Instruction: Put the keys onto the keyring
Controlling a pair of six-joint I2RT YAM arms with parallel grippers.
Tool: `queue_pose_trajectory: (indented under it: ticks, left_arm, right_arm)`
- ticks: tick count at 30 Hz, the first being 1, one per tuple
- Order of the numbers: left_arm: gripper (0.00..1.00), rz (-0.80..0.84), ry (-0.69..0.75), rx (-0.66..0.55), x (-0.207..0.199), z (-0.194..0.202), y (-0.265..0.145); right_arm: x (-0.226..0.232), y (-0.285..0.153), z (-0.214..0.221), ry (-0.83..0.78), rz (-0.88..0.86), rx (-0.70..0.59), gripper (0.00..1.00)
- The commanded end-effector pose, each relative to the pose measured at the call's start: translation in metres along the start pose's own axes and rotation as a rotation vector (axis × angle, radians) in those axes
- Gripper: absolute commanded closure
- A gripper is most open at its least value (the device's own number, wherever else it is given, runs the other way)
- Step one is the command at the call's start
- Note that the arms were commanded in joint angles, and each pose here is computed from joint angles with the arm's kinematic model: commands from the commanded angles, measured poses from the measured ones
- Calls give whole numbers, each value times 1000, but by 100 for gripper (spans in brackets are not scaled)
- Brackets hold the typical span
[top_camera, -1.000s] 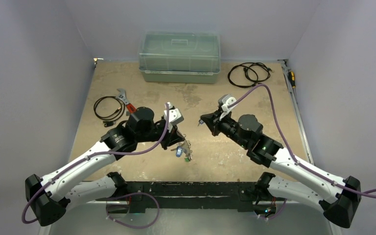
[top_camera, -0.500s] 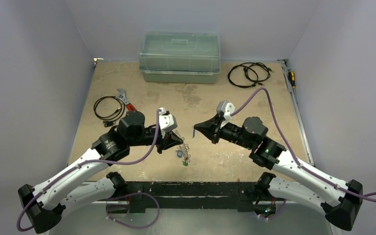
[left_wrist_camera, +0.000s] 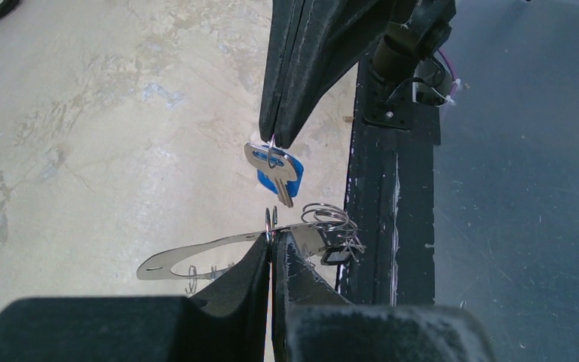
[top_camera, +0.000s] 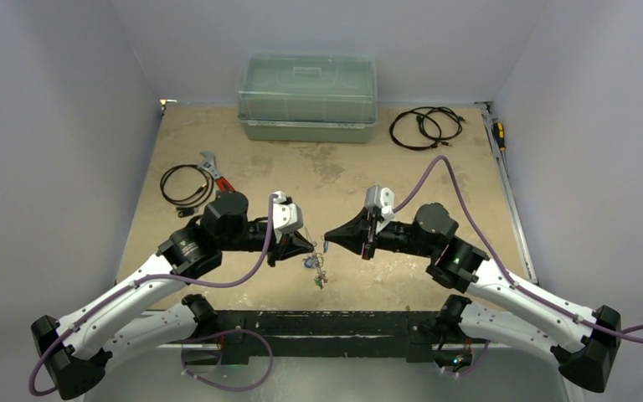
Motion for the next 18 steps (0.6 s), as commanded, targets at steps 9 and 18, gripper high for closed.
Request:
queue_pose_trajectory:
  ticks: [9, 18]
  left_arm:
    - [100, 54, 90, -71, -4, -11, -3]
    - [100, 36, 77, -61, -2, -11, -2]
  right_arm:
    - [19, 3, -7, -66, -120, -11, 100]
    - [20, 10, -8, -67, -90, 11, 100]
Point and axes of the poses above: each gripper's point midway between its finger pads, its own y axis out along the fingers, its own x axis along the line the jaws close on, z = x × y, the point moved 9 cm from there along -y, back along the fingers, and after that the axes turned 3 degrees about y, right-handed, at the moved point
